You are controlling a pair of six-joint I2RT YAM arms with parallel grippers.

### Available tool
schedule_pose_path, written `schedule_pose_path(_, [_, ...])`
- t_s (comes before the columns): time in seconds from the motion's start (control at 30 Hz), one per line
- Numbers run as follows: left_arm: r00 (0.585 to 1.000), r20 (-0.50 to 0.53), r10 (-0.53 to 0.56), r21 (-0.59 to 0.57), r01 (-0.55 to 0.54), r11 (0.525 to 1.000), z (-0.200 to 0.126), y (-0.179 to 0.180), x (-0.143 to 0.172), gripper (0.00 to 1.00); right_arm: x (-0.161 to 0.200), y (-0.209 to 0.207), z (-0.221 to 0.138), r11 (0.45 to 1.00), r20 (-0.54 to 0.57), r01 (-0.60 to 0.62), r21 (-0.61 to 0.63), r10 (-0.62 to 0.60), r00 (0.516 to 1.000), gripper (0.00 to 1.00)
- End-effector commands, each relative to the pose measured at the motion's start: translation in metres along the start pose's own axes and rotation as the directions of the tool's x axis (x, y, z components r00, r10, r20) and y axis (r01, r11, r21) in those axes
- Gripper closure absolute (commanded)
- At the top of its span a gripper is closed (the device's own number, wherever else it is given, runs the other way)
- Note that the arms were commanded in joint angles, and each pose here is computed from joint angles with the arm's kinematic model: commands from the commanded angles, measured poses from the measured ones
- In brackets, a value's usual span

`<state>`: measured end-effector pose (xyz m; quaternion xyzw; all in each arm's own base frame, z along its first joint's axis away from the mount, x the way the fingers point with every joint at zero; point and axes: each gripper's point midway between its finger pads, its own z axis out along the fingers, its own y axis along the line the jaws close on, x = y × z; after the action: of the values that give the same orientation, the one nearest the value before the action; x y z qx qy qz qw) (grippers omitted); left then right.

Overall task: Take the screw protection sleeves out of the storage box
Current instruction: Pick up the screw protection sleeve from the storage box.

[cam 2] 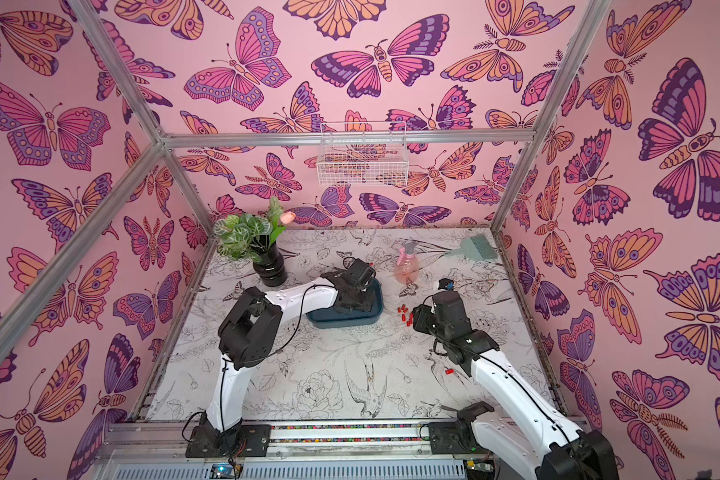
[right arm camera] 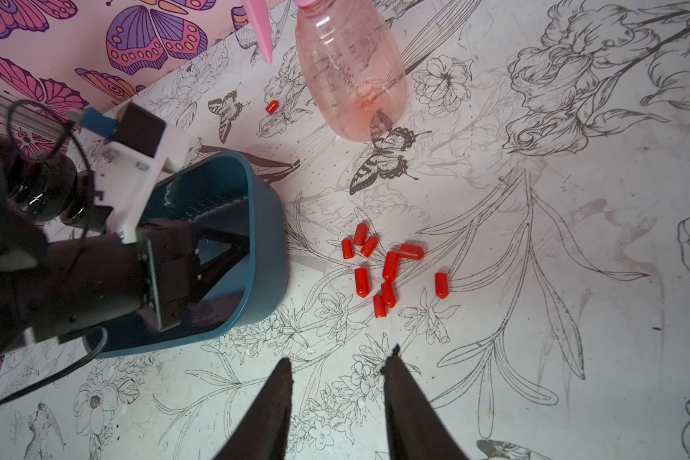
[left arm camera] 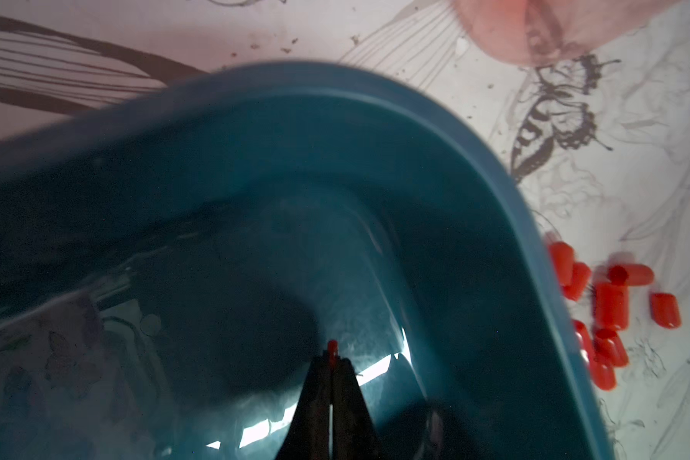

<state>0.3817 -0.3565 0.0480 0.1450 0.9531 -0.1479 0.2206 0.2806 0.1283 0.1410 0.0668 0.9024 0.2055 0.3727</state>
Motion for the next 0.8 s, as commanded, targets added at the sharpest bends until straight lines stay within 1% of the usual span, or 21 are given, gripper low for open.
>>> schedule_pose_path(0.0, [0.984,0.179,0.011,0.025,-0.016,1.000,-0.038,-0.007,-0.036,0.97,-0.001,0.003,-0.003,1.000,0.007,-0.001,-0.011,0.001,1.000,0.58])
schedule_pose_path(0.2, [0.959,0.283,-0.001,0.106,-0.030,0.994,-0.065,-0.021,-0.046,0.97,-0.002,0.004,-0.003,1.000,0.009,-0.001,-0.012,0.001,1.000,0.58])
schedule_pose_path(0.27, [0.952,0.306,0.006,0.117,-0.044,0.992,-0.071,-0.025,-0.047,0.97,-0.001,0.004,-0.003,1.000,0.007,-0.001,-0.012,0.001,1.000,0.58])
schedule_pose_path(0.47, [0.941,0.337,-0.003,0.165,-0.056,0.985,-0.079,-0.034,-0.049,0.96,-0.001,0.004,-0.003,1.000,0.009,-0.002,-0.012,0.002,1.000,0.58])
schedule_pose_path(0.57, [0.938,0.346,-0.016,0.210,-0.061,0.976,-0.083,-0.041,-0.050,0.96,-0.002,0.003,-0.008,1.000,0.012,0.002,-0.009,-0.002,1.000,0.60])
schedule_pose_path(0.63, [0.937,0.348,-0.022,0.238,-0.065,0.969,-0.084,-0.047,-0.051,0.95,-0.006,0.002,-0.018,1.000,0.056,0.006,-0.013,-0.005,0.998,0.60])
schedule_pose_path(0.7, [0.939,0.342,-0.021,0.261,-0.073,0.962,-0.083,-0.053,-0.052,0.95,-0.010,-0.006,-0.029,1.000,0.123,-0.011,0.001,0.010,0.992,0.60])
schedule_pose_path(0.77, [0.941,0.337,-0.018,0.274,-0.080,0.958,-0.080,-0.060,-0.053,0.95,-0.012,-0.010,-0.037,1.000,0.185,-0.024,-0.012,0.025,0.982,0.60])
